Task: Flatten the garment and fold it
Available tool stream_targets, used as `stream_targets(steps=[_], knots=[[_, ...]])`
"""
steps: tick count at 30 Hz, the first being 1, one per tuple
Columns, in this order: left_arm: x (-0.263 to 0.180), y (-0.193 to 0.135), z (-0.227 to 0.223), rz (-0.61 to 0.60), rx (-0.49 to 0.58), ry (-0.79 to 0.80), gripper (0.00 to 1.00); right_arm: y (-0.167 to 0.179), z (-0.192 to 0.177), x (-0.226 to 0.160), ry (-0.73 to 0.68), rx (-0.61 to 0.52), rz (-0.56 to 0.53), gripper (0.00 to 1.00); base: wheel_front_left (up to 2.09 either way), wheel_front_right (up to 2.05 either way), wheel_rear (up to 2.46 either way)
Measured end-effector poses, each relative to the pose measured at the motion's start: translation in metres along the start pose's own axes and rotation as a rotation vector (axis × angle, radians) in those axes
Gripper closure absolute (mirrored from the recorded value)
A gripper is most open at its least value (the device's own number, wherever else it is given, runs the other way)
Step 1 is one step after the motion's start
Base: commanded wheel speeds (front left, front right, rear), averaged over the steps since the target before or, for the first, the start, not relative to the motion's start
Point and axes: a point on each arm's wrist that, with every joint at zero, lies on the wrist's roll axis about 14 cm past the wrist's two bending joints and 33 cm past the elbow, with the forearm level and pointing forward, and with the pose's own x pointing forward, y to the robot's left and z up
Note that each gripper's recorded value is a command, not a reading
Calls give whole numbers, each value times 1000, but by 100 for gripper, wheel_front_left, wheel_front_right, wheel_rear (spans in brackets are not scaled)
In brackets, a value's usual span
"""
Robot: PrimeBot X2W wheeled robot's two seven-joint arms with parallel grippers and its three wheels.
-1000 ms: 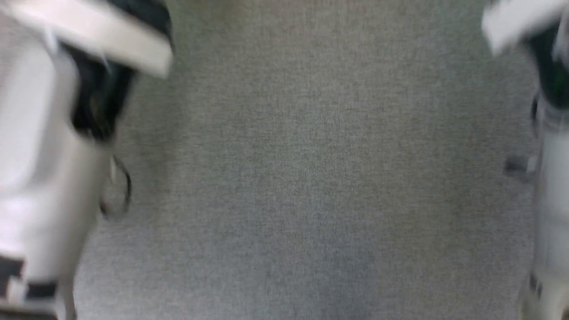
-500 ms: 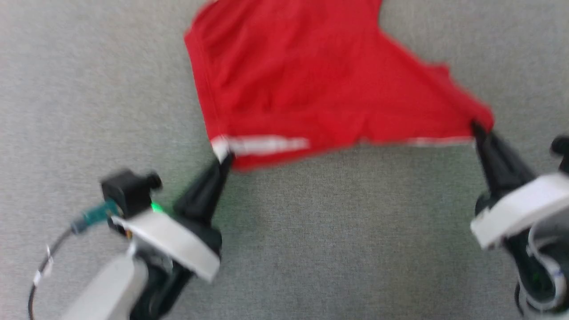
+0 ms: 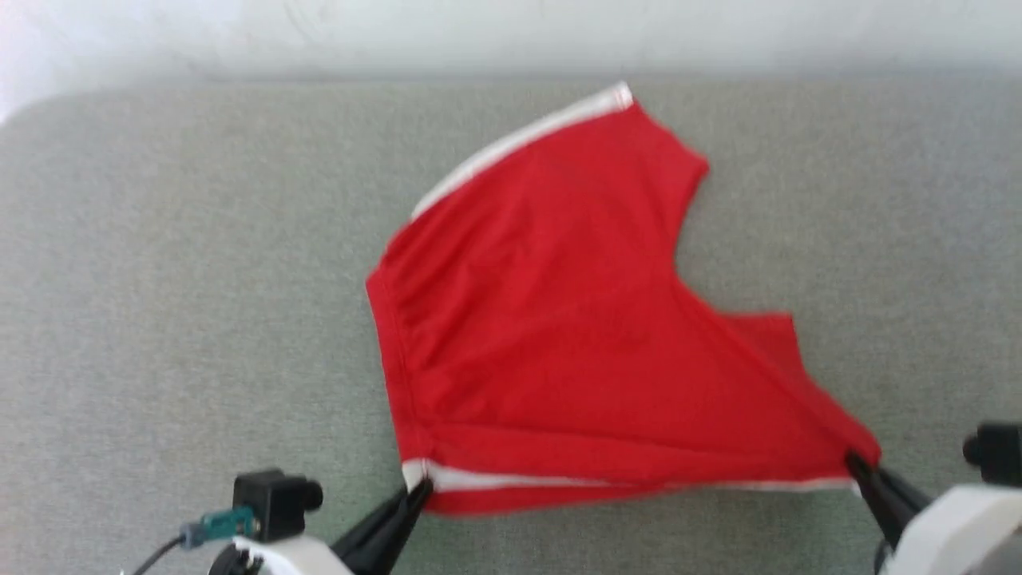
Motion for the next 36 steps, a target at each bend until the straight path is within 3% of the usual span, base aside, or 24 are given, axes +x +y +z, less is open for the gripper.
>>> stream_targets(steps=[10,19,28,36], knots=[[-51,-17,-28,14,-47,70,100,-5,-37,-51,121,43,-10,100,0,0,0],[-71,-28,-27,21,-105,27,100,1,-42,-64,129,59,26,100,0,0,0],[-59,-22,6,34,-71,-100,100,22,10,-36,-7,-62,55,100,0,0,0],[-37,-10,44,60,-25,-197,100,39,74,10,-101,-257,83,100,0,0,0]])
